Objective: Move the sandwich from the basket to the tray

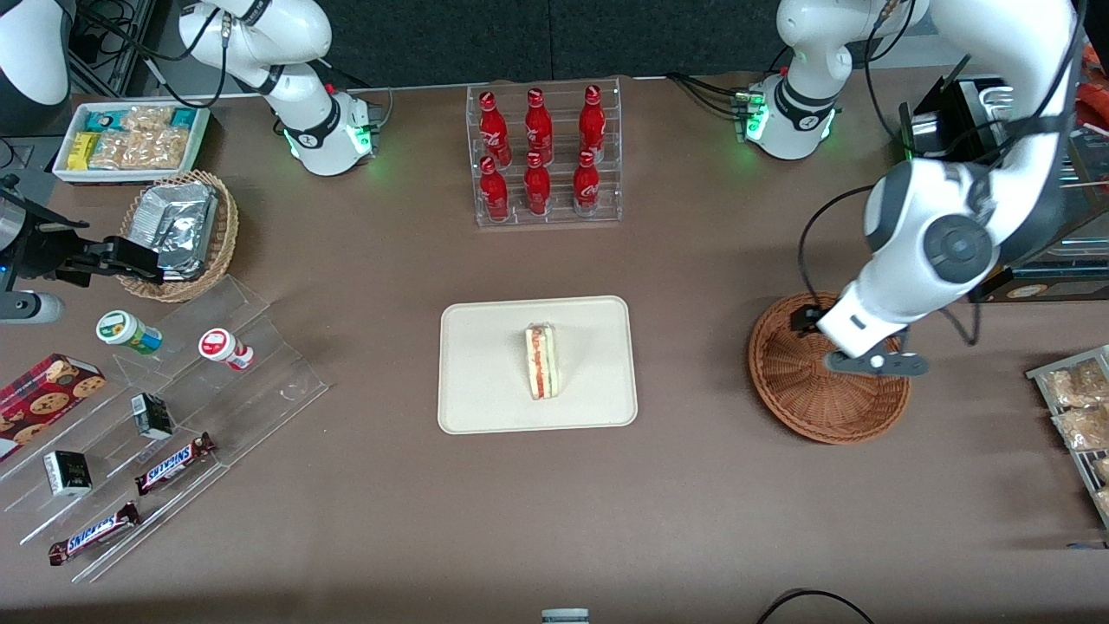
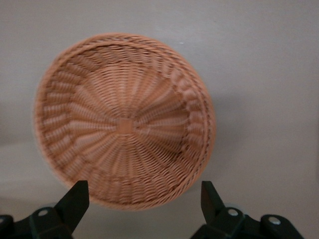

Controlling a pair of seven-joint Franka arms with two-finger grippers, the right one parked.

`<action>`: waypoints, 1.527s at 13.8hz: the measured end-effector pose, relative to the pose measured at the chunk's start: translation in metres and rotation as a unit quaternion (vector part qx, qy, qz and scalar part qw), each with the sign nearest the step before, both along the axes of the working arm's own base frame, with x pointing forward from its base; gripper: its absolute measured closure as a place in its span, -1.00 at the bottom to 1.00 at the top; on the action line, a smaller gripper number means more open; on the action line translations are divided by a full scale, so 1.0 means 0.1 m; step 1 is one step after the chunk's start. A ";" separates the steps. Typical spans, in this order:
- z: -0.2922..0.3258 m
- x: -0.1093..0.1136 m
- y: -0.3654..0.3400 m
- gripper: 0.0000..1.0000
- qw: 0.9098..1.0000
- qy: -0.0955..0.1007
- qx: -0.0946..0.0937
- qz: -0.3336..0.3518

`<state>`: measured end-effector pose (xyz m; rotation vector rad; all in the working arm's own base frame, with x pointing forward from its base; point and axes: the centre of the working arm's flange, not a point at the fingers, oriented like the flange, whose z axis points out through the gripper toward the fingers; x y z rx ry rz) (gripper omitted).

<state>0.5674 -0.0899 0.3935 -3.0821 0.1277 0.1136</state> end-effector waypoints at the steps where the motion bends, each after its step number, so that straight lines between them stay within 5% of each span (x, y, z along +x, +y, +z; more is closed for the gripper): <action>1: 0.17 -0.03 0.05 -0.99 1.000 -0.003 -0.005 0.005; 13: 2.19 -0.22 0.24 -1.00 1.000 0.001 -0.006 0.021; 21: 2.31 -0.24 0.24 -1.00 1.000 0.007 -0.006 0.020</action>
